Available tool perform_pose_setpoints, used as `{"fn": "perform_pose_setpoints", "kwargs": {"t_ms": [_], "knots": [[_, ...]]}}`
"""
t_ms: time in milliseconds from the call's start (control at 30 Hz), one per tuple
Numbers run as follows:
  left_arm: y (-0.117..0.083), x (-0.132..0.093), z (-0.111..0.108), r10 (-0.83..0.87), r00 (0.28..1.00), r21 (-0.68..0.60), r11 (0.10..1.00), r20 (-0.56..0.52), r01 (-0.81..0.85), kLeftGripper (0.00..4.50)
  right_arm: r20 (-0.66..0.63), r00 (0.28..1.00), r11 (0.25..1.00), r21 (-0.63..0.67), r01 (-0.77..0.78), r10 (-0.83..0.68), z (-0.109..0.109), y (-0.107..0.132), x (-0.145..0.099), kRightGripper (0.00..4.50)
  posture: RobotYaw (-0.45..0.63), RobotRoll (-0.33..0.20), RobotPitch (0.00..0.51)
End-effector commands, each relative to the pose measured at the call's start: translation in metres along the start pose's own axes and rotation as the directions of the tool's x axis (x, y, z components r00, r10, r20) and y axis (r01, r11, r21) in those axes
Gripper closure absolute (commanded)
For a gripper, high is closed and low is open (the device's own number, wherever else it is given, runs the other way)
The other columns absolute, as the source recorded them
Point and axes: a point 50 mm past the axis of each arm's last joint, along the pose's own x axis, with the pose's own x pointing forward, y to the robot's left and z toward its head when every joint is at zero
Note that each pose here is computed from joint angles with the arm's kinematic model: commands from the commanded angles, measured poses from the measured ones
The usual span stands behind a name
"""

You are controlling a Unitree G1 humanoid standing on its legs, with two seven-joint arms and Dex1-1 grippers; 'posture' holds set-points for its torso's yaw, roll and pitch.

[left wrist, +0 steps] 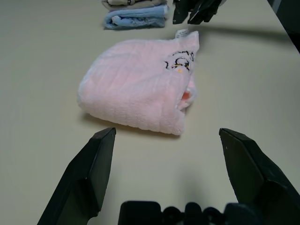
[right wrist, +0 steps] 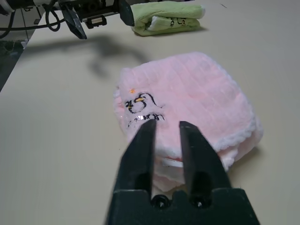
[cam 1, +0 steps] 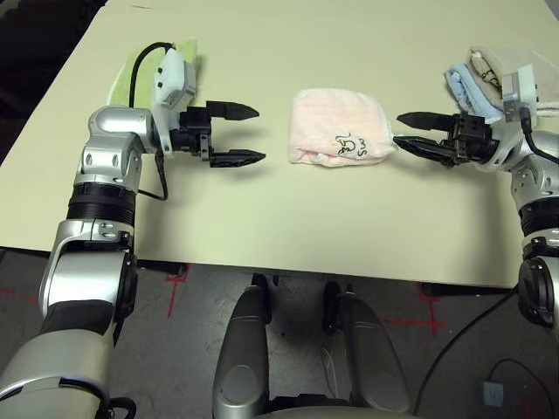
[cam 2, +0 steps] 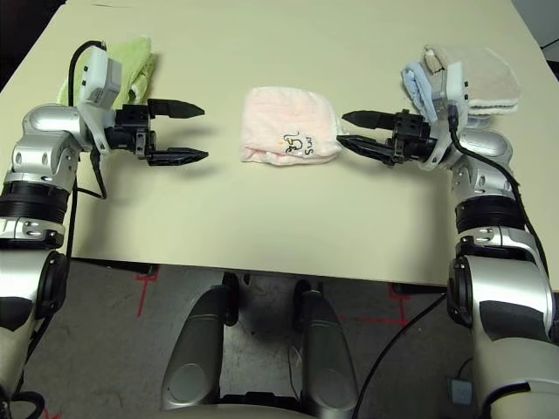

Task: Fold the towel and set it aside.

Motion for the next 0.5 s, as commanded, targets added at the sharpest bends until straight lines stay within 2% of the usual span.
{"fn": "perform_pose_setpoints", "kwargs": {"t_ms": [33, 233, 333, 500], "knots": [[-0.002, 0.003, -0.007, -0.011, 1.000, 0.025, 1.000, -0.006, 0.011, 0.00, -0.007, 1.000, 1.000, -0.003, -0.014, 0.014, -0.001, 0.001, 0.001, 4.47, 0.03, 0.000, 0.311], [-0.002, 0.012, -0.012, -0.031, 0.999, 0.047, 0.998, 0.019, 0.030, 0.00, 0.004, 0.999, 0.999, -0.007, -0.032, 0.033, -0.001, 0.004, 0.005, 4.47, 0.02, 0.000, 0.312], [-0.001, 0.015, -0.012, -0.051, 0.998, 0.034, 0.998, 0.027, 0.050, 0.65, 0.003, 0.999, 0.999, -0.010, -0.036, 0.036, 0.000, 0.005, 0.005, 4.50, 0.02, 0.000, 0.313], [0.004, 0.017, -0.007, -0.064, 0.997, 0.023, 0.998, 0.043, 0.063, 2.56, 0.004, 0.999, 0.999, -0.015, -0.036, 0.036, 0.002, 0.004, 0.005, 4.50, 0.02, 0.000, 0.314]]}}
